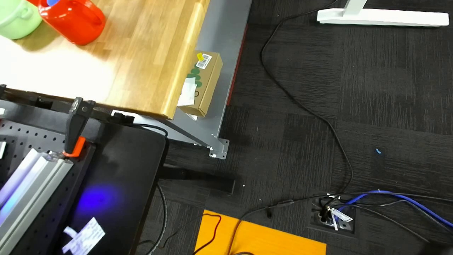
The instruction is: Open the top drawer
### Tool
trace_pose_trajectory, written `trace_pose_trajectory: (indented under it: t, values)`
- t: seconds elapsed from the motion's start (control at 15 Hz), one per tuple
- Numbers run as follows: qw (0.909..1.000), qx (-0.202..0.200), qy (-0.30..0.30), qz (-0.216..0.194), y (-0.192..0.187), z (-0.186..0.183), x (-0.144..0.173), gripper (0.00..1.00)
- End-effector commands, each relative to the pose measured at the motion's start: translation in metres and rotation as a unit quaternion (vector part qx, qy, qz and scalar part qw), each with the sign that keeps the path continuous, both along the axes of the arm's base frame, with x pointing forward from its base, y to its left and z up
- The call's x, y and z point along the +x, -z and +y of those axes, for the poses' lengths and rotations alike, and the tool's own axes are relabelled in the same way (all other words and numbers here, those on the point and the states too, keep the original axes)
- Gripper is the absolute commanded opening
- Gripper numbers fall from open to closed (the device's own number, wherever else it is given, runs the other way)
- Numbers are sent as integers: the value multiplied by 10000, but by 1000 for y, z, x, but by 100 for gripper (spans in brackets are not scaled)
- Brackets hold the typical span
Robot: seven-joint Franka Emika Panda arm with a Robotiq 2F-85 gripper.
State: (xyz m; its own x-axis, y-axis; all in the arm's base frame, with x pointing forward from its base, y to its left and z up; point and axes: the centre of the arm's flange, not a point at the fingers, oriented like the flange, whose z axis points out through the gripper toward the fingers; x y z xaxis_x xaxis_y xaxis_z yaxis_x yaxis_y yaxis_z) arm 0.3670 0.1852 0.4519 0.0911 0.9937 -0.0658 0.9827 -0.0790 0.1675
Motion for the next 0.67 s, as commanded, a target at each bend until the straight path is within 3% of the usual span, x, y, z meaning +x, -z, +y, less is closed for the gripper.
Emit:
trace_pose_trajectory:
  t: [0.0, 0.27, 0.6]
  values:
    - [10000, -3, -7, -3, 0, 1, 0, 100]
    - [10000, -4, -9, -3, 0, 1, 0, 100]
    - [9982, -47, -516, -296, -3, 31, 5, 100]
